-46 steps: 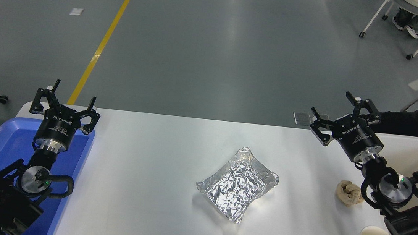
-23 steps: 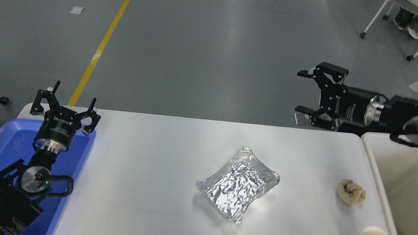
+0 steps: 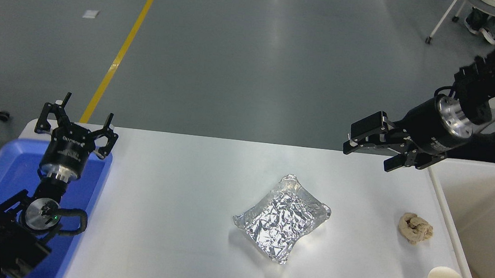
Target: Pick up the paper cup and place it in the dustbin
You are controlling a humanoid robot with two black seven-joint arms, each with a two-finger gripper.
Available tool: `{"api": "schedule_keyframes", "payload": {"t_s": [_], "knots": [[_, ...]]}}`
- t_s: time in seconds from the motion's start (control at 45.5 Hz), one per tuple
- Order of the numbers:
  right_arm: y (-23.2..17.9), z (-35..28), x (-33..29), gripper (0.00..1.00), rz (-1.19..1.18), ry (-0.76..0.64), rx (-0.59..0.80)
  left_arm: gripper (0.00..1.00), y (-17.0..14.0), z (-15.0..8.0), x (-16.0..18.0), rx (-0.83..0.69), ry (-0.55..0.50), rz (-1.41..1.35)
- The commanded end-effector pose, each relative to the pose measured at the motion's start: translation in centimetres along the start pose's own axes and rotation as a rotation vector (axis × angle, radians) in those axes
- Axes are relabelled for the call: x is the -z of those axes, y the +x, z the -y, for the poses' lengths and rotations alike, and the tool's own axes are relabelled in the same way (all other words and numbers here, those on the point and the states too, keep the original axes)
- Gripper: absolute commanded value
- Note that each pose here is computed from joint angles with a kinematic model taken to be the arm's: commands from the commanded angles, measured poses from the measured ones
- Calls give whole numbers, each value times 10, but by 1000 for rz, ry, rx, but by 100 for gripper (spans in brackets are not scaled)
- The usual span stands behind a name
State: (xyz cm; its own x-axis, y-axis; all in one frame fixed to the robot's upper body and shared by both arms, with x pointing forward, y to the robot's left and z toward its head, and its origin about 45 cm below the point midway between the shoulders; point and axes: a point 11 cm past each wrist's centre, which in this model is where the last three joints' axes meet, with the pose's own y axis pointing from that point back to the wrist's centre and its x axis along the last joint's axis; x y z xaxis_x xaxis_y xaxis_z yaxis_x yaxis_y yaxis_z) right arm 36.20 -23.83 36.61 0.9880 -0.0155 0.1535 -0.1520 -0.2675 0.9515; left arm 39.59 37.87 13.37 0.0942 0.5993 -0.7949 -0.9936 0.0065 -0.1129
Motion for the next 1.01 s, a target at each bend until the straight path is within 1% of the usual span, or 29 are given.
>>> {"api": "schedule_keyframes", "payload": {"t_s": [0.0, 0.066, 0.22, 0.637, 0.747, 0.835, 0.989], "knots": [[-12, -40, 52, 100, -9, -25, -26, 100, 0, 0, 0, 0, 1, 1], [-15, -42, 67, 100, 4, 5, -26, 100, 0, 0, 1, 1, 2, -1], [-29, -53, 81, 100, -14, 12, -21, 100, 0, 0, 1, -1, 2, -1], [-32, -64, 63, 100, 16, 4, -38, 100, 0, 0, 0, -2, -2, -1], [-31, -70, 21, 100, 20, -94, -54, 100, 0, 0, 0, -2, -2, -1], [-33, -77, -26, 100, 18, -190, -63, 100, 0, 0, 0, -2, -2, -1], [-56, -81, -114, 100, 74, -310, -35, 100, 1, 0, -1, -3, -3, 1]]}}
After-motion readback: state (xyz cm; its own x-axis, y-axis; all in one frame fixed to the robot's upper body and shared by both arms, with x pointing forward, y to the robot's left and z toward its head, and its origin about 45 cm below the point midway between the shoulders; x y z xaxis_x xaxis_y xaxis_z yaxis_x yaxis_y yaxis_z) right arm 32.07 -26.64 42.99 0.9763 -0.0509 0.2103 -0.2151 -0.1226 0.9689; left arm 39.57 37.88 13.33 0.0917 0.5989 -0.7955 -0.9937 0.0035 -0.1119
